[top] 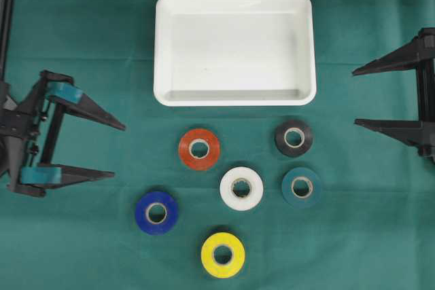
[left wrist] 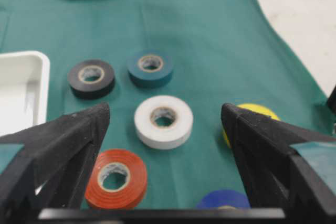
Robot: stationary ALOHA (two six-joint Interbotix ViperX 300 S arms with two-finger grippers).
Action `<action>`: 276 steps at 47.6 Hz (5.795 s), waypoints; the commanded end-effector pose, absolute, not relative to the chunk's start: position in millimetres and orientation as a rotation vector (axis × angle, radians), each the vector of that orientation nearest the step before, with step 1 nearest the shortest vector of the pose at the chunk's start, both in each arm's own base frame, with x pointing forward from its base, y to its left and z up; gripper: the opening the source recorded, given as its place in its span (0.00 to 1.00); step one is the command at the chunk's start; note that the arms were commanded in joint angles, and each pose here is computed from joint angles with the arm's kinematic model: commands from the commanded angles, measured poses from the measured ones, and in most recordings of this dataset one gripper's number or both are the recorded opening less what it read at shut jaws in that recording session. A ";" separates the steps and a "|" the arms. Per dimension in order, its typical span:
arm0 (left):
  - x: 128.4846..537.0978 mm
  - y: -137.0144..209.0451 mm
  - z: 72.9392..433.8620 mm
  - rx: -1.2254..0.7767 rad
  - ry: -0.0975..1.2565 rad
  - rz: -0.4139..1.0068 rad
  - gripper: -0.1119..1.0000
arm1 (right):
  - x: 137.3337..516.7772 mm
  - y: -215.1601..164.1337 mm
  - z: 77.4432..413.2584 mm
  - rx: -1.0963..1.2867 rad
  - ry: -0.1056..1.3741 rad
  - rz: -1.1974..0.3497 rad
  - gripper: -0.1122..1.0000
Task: Pick up the tape from a random location and place it into the white case.
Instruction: 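Move the left gripper over the blue tape roll, then lower the left gripper and grasp the blue tape roll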
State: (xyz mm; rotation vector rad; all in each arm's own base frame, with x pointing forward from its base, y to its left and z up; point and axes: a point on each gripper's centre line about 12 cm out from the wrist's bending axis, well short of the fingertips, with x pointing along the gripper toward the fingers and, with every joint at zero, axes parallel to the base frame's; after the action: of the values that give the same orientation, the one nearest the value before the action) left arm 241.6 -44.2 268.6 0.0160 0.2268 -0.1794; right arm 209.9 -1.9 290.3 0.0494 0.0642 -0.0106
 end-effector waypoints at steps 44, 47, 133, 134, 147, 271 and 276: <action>284.5 -63.9 273.2 0.002 0.403 -0.210 0.99 | 214.9 -2.5 298.1 0.042 0.060 -0.013 0.93; 289.1 -66.9 269.8 0.009 0.465 -0.213 0.99 | 215.2 -2.2 297.9 0.043 0.064 -0.012 0.93; 327.1 -83.0 249.4 0.040 0.990 -0.183 0.99 | 217.5 -2.6 296.2 0.040 0.080 -0.013 0.93; 327.3 -83.6 249.6 0.040 0.987 -0.185 0.99 | 217.7 -2.6 295.7 0.040 0.083 -0.013 0.93; 331.5 -86.3 243.4 0.041 0.979 -0.190 0.99 | 220.1 -2.3 292.9 0.040 0.095 -0.012 0.93; 342.4 -97.8 139.2 0.082 1.100 -0.203 0.30 | 222.5 -2.6 284.7 0.027 0.144 -0.013 0.93; 341.1 -98.6 151.8 0.082 1.111 -0.203 0.30 | 222.0 -2.2 285.1 0.027 0.147 -0.011 0.93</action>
State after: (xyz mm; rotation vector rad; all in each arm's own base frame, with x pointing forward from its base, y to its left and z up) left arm 336.5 -95.2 125.9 0.0862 1.1600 -0.1940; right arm 219.6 -2.2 274.0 0.0302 0.1732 -0.0120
